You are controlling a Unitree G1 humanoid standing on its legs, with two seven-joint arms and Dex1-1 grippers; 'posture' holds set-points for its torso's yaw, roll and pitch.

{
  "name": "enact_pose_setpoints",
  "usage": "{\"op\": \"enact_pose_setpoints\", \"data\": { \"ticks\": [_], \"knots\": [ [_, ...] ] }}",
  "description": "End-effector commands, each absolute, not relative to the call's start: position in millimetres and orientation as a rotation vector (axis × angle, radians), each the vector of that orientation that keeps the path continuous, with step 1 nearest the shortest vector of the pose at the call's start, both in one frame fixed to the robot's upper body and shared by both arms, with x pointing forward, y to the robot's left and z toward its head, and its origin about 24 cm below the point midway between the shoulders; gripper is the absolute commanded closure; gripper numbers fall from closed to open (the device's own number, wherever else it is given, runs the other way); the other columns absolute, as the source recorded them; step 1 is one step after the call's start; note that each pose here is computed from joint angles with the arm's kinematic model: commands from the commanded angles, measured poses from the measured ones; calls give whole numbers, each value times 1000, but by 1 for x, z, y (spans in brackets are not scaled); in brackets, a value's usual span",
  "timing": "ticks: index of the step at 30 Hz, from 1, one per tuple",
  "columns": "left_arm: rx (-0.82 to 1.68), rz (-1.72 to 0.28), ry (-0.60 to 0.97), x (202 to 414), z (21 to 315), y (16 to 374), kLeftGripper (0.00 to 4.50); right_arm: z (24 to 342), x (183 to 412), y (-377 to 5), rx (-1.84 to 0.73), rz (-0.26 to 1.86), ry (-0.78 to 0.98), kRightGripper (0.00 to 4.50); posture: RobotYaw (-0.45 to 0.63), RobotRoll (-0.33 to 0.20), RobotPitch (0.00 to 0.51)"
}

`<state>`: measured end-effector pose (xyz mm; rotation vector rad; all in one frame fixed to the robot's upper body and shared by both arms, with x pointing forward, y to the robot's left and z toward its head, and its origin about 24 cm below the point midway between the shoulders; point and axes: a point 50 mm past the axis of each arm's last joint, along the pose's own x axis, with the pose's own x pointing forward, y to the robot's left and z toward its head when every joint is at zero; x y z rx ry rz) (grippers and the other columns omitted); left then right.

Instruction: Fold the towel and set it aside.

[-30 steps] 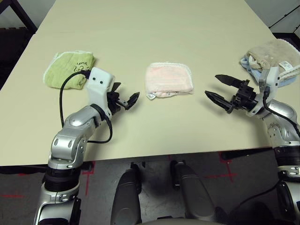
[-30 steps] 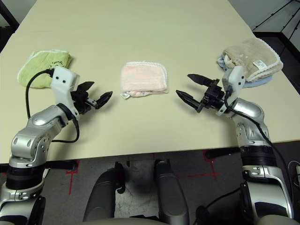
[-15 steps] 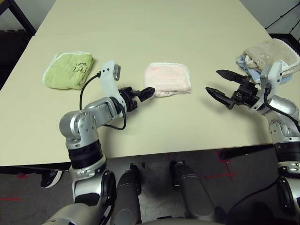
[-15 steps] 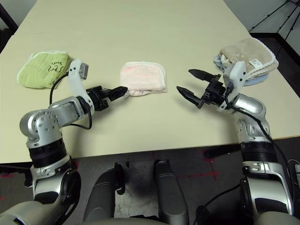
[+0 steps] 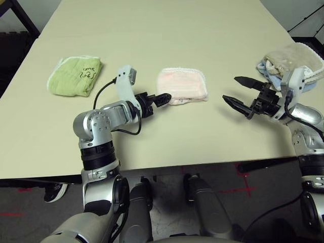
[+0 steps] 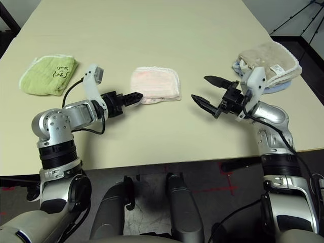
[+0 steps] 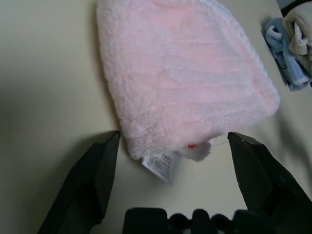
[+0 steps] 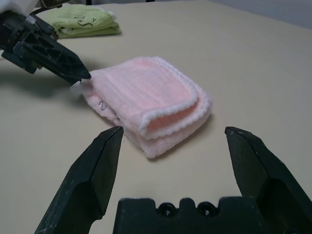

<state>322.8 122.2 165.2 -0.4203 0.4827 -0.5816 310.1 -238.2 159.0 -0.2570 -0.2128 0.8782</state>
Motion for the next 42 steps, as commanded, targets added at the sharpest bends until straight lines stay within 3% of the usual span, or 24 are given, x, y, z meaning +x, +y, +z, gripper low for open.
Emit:
{"op": "enact_pose_setpoints", "data": {
  "ticks": [1, 19, 22, 31, 42],
  "knots": [
    [-421, -617, 513, 326, 162, 113, 22, 159, 304, -244, -260, 867, -199, 0, -279, 0, 241],
    [-406, -642, 536, 343, 152, 98, 22, 155, 300, -243, -265, 856, -189, 0, -311, 0, 250],
    [-395, -618, 542, 346, 147, 101, 925, 155, 299, -243, -267, 853, -189, 0, -316, 0, 250],
    [-381, -620, 544, 345, 144, 103, 4382, 153, 299, -244, -267, 849, -186, 0, -309, 0, 245],
    [-399, -607, 527, 342, 148, 110, 4450, 151, 303, -242, -275, 871, -184, 0, -288, 0, 238]
  ]
}}
